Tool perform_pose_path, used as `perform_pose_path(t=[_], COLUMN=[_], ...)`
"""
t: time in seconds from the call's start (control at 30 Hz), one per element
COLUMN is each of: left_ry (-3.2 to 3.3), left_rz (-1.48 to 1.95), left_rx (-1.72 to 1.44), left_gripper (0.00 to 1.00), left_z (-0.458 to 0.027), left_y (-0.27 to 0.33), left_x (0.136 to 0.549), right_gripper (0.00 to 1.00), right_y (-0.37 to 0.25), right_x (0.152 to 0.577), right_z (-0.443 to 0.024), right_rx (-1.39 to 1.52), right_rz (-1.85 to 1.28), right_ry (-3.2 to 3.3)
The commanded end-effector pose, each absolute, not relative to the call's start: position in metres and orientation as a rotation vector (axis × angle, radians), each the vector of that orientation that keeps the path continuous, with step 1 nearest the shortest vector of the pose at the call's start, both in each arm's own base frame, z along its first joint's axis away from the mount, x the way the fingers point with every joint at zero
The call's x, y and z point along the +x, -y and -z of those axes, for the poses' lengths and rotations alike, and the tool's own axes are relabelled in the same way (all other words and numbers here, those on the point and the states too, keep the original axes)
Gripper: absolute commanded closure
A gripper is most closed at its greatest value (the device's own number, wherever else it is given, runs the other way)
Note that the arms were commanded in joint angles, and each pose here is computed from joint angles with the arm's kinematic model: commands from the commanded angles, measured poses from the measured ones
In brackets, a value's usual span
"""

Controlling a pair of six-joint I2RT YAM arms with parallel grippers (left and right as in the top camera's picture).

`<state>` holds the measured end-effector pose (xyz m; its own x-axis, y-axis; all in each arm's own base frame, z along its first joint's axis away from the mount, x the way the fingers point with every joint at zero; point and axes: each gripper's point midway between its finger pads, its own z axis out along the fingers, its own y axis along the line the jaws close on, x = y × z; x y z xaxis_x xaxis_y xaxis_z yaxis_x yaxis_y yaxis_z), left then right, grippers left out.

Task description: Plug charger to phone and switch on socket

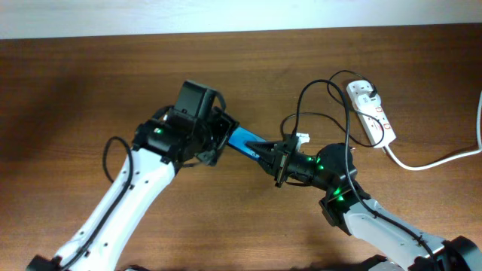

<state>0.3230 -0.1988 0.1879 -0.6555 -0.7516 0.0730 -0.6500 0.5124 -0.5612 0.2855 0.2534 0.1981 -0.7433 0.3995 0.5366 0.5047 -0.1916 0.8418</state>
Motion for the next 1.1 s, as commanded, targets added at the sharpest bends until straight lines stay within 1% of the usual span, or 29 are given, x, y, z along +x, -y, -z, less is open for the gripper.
perform_pose_path(t=[0.0,0.1,0.2,0.23,0.3,0.37,0.53,0.63,0.87,0.9,0.97,1.0,1.03,1.07], left_ry=[-2.565,-2.534,-2.517,-2.511,-2.481,-2.462,-2.419,-2.391,-2.370,-2.355,-2.329,-2.332,-2.343,-2.364], left_rz=[0.873,0.887,0.897,0.900,0.913,0.929,1.103,1.214,1.303,1.327,1.386,1.395,1.396,1.407], left_rx=[-1.214,-1.302,-1.357,-1.378,-1.464,-1.529,-1.616,-1.568,-1.515,-1.496,-1.451,-1.377,-1.341,-1.308], left_gripper=[0.49,0.57,0.74,0.75,0.80,0.82,0.87,0.99,1.00,1.00,1.00,1.00,1.00,0.94], left_z=[-0.183,-0.184,-0.184,-0.184,-0.184,-0.184,-0.198,-0.211,-0.222,-0.227,-0.236,-0.240,-0.240,-0.241], left_y=[0.212,0.212,0.212,0.212,0.212,0.214,0.231,0.242,0.250,0.252,0.256,0.258,0.259,0.261], left_x=[0.329,0.330,0.329,0.329,0.329,0.328,0.334,0.343,0.349,0.352,0.358,0.360,0.360,0.358], right_gripper=[0.96,0.96,0.96,0.96,0.96,0.96,0.96,0.96,0.94,0.91,0.89,0.87,0.87,0.87], right_y=[-0.256,-0.256,-0.256,-0.256,-0.256,-0.256,-0.255,-0.255,-0.255,-0.255,-0.255,-0.255,-0.255,-0.254], right_x=[0.290,0.290,0.290,0.290,0.290,0.290,0.292,0.291,0.292,0.292,0.292,0.292,0.293,0.294], right_z=[-0.218,-0.218,-0.218,-0.218,-0.218,-0.218,-0.218,-0.217,-0.217,-0.217,-0.217,-0.217,-0.217,-0.217], right_rx=[-1.049,-1.050,-1.050,-1.050,-1.050,-1.050,-1.061,-1.061,-1.062,-1.062,-1.063,-1.063,-1.071,-1.081], right_rz=[2.177,2.177,2.178,2.178,2.178,2.178,2.179,2.176,2.176,2.176,2.176,2.176,2.179,2.184], right_ry=[1.941,1.941,1.941,1.941,1.941,1.941,1.941,1.942,1.942,1.942,1.942,1.942,1.942,1.941])
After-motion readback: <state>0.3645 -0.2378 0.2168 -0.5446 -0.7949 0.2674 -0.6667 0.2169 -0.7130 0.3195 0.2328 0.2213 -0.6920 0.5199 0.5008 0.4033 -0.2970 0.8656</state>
